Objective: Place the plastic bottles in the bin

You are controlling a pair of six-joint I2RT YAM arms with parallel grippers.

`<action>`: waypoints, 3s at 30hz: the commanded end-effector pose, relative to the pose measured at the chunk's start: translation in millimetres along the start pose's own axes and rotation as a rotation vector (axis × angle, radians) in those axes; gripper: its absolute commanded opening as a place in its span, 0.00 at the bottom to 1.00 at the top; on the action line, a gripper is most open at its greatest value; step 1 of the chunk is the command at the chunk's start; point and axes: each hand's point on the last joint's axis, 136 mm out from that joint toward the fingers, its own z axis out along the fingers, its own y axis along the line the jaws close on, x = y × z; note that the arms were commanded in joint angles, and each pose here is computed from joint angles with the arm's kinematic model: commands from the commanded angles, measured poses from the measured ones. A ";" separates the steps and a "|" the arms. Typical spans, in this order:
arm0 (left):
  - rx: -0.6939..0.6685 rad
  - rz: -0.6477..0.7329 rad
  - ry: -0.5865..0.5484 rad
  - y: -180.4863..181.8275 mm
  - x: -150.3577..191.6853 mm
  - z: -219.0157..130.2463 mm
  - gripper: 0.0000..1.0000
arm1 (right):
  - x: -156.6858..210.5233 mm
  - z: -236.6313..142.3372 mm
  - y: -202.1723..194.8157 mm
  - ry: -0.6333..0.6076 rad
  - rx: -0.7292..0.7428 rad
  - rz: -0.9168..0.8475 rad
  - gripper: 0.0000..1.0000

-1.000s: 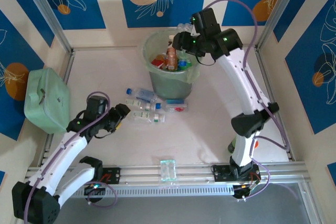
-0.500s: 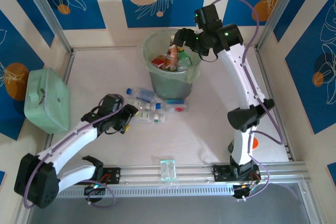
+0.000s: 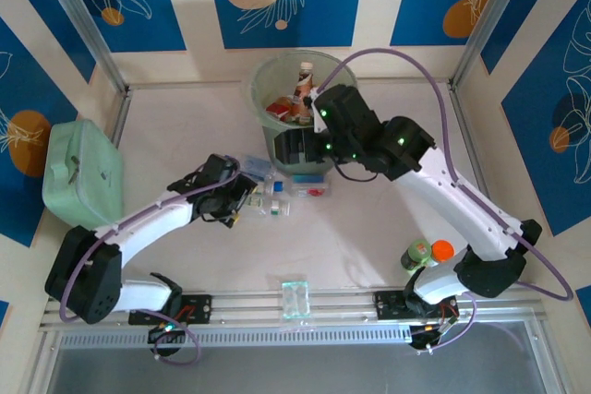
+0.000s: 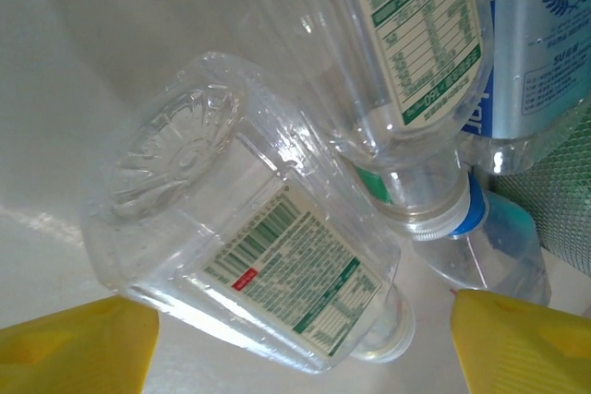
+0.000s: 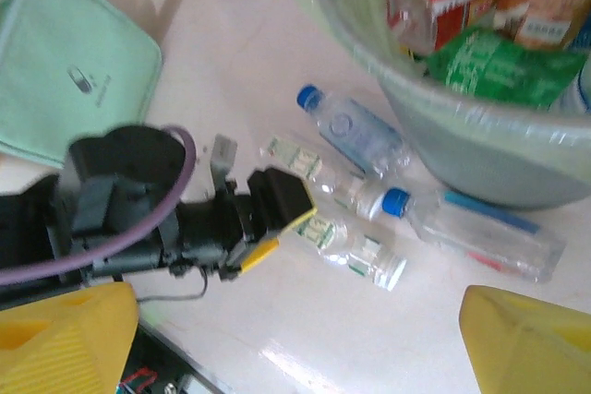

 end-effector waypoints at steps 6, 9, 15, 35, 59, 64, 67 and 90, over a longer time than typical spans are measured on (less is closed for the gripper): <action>-0.081 -0.091 -0.055 6.8 -7.0 8.0 0.80 | 21.5 -0.1 -6.6 -0.002 0.015 0.051 0.91; -0.115 -0.081 -0.048 9.3 -6.0 13.0 0.80 | 24.5 1.5 -6.9 0.004 0.022 0.048 0.91; -0.190 -0.064 -0.037 23.3 -3.1 21.6 0.77 | 26.9 4.7 -7.2 0.009 0.033 0.040 0.91; -0.267 -0.029 0.026 50.1 10.9 37.9 0.72 | 34.4 11.2 -9.0 0.035 0.059 0.031 0.92; -0.363 0.118 0.014 64.3 6.8 24.9 0.78 | 32.0 10.9 -3.4 0.030 0.066 0.007 0.96; -0.368 0.159 -0.001 58.5 2.3 24.3 0.77 | 34.3 11.8 -5.6 0.036 0.076 0.008 0.96; -0.364 0.159 -0.001 58.1 2.2 24.1 0.70 | 33.9 11.9 -5.7 0.033 0.077 0.006 0.95; 0.446 0.506 -0.113 -132.5 5.1 -135.4 0.50 | 15.2 -22.3 37.3 -0.003 -0.283 0.062 0.91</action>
